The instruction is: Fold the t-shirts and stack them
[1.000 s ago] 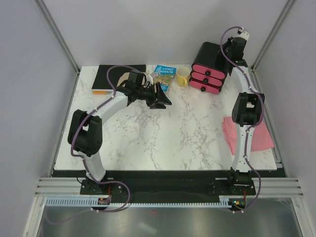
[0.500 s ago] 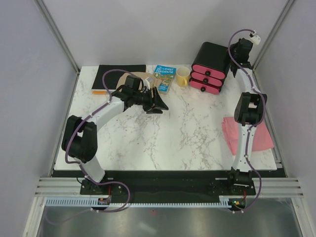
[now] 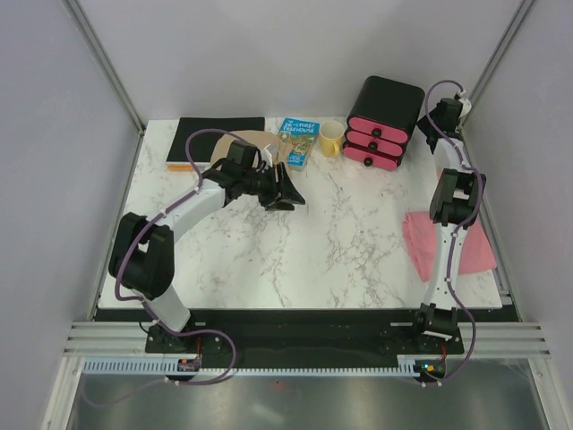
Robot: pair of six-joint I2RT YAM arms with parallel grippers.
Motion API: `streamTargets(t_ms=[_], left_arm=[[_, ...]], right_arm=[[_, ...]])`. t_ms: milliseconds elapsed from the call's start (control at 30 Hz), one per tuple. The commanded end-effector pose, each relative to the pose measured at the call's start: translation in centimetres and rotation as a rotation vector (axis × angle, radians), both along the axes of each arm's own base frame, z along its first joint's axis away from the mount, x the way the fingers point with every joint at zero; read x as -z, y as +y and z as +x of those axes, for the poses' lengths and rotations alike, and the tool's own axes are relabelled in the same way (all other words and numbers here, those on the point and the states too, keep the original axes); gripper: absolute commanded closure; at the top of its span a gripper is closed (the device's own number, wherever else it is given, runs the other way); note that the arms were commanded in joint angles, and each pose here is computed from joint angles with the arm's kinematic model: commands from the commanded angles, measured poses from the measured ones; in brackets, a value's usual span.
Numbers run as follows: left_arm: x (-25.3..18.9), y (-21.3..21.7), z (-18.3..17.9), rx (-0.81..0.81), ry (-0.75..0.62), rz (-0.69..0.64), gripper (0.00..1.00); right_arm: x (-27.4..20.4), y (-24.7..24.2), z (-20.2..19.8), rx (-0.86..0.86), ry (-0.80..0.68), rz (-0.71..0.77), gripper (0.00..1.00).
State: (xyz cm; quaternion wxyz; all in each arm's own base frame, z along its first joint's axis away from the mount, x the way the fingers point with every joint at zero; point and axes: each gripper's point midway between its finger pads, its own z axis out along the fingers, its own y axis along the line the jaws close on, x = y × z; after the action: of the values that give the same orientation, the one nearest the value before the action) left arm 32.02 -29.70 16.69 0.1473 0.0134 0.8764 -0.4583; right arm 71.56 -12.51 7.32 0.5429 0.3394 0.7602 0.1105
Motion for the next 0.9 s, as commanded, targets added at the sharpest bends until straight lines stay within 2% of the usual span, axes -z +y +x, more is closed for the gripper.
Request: streamTargets(t_ms=[0, 333, 467, 700, 867], left_arm=[[-0.8, 0.1, -0.3, 0.015, -0.075, 0.01, 0.44], [-0.7, -0.3, -0.7, 0.021, -0.074, 0.016, 0.44], [-0.3, -0.3, -1.0, 0.023, -0.064, 0.023, 0.44], [0.0, -0.5, -1.4, 0.027, -0.06, 0.032, 0.44], [0.0, -0.9, -1.2, 0.024, -0.058, 0.034, 0.44]], right_arm=[[-4.1, 3.0, 1.4, -0.095, -0.12, 0.049, 1.0], [-1.4, 3.2, 1.3, -0.055, -0.129, 0.144, 1.0], [-0.2, 3.1, 1.7, -0.018, -0.174, 0.24, 1.0], [2.7, 4.8, 2.2, -0.057, -0.209, 0.388, 1.0], [3.6, 5.5, 1.7, -0.095, -0.195, 0.401, 1.0]])
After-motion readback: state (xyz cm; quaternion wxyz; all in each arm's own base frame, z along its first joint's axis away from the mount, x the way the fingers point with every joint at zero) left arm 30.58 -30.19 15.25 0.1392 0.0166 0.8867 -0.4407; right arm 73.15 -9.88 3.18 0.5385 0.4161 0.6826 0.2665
